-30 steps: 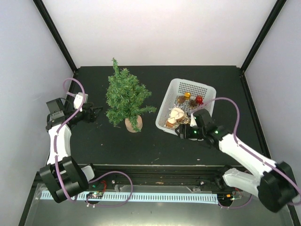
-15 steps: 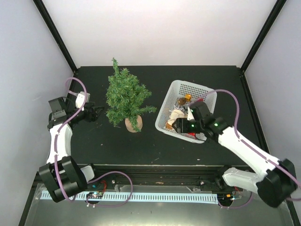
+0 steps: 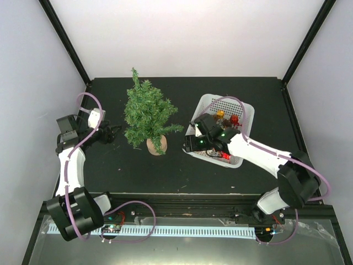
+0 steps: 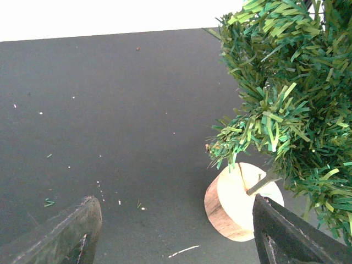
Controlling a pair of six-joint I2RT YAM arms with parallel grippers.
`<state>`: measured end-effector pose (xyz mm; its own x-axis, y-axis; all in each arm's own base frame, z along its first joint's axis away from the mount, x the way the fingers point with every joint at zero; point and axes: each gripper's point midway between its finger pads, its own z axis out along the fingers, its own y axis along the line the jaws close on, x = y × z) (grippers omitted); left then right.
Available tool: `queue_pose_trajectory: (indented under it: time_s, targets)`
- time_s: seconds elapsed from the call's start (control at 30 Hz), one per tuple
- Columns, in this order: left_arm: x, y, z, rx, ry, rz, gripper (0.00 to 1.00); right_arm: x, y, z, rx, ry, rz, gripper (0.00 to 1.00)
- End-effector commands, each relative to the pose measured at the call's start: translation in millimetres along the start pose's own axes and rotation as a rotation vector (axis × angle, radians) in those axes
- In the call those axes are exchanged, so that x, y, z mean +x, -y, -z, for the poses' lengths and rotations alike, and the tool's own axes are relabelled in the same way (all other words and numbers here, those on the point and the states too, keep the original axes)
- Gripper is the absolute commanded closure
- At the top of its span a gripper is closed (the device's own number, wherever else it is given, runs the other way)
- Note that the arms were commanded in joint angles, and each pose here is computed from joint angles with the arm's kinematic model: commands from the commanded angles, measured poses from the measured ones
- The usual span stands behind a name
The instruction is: Decorate the small christmas tree
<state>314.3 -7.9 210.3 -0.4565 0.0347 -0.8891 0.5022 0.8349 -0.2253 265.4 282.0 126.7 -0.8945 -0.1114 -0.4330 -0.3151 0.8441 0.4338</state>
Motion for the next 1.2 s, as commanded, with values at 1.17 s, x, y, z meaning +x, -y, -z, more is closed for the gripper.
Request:
queue_pose_trajectory:
  time_s: [1.17]
  targets:
    - [1.7, -1.8, -2.1, 0.003, -0.015, 0.012, 0.24, 53.5, -6.8, 49.3, 0.171, 0.068, 0.083, 0.34]
